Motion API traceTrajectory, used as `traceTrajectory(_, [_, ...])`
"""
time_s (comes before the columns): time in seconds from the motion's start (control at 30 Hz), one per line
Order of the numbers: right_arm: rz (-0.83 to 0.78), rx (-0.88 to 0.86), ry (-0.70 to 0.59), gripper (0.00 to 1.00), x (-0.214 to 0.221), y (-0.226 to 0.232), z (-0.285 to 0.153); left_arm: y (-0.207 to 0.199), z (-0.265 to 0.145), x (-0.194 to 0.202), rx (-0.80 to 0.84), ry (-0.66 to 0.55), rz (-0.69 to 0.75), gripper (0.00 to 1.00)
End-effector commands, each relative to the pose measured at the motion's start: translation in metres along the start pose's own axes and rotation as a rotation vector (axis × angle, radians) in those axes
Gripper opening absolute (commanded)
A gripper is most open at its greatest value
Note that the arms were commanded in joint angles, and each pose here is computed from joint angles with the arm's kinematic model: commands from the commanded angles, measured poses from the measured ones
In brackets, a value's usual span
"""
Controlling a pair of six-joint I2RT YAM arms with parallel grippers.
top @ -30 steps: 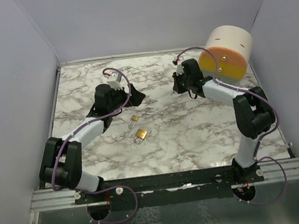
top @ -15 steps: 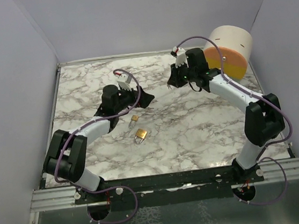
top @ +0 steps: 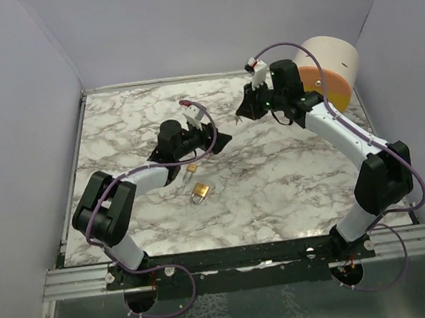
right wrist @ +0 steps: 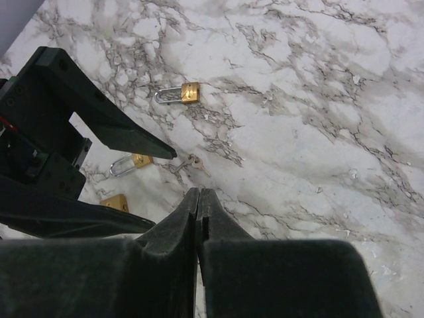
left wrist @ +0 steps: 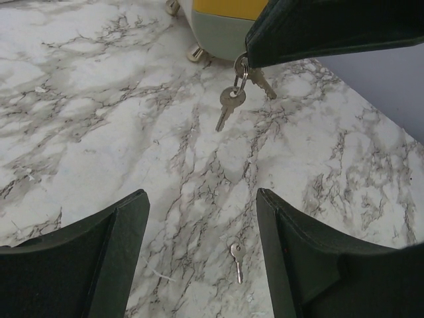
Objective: Unlock with the key
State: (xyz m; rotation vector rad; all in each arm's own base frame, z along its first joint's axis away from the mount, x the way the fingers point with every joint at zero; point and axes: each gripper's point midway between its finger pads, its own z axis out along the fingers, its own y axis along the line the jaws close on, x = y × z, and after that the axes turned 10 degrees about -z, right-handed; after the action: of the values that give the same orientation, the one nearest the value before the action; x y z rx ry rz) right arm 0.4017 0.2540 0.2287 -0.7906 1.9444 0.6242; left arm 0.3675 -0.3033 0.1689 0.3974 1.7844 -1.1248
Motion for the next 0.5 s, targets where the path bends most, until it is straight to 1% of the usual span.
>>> traceTrajectory(0.0, [-0.04, -0.051, -0.035, 0.01, -0.017, 0.016, -0.015, -0.015, 0.013, -0.019, 0.079, -0.065, 0.071, 0.67])
traceTrajectory(0.07, [-0.047, -0.062, -0.037, 0.01, -0.017, 0.019, -0.017, -0.02, 0.014, -0.021, 0.1, -0.082, 0.098, 0.66])
traceTrajectory(0.1, [-0.05, -0.067, -0.038, 0.01, -0.017, 0.02, -0.017, -0.016, 0.018, -0.015, 0.1, -0.074, 0.098, 0.65])
traceTrajectory(0.2, [-0.059, -0.081, -0.044, 0.01, -0.018, 0.024, -0.019, -0.016, 0.022, -0.013, 0.125, -0.084, 0.125, 0.64])
traceTrajectory(0.27, [-0.063, -0.094, -0.046, 0.01, -0.018, 0.026, -0.02, -0.018, 0.025, -0.012, 0.151, -0.09, 0.143, 0.6])
traceTrajectory(0.4, [-0.069, -0.113, -0.041, 0.01, -0.016, 0.03, -0.022, -0.019, 0.032, -0.012, 0.184, -0.103, 0.146, 0.59])
traceTrajectory(0.47, [-0.072, -0.119, -0.038, 0.01, -0.015, 0.031, -0.022, -0.021, 0.035, -0.012, 0.213, -0.103, 0.148, 0.55])
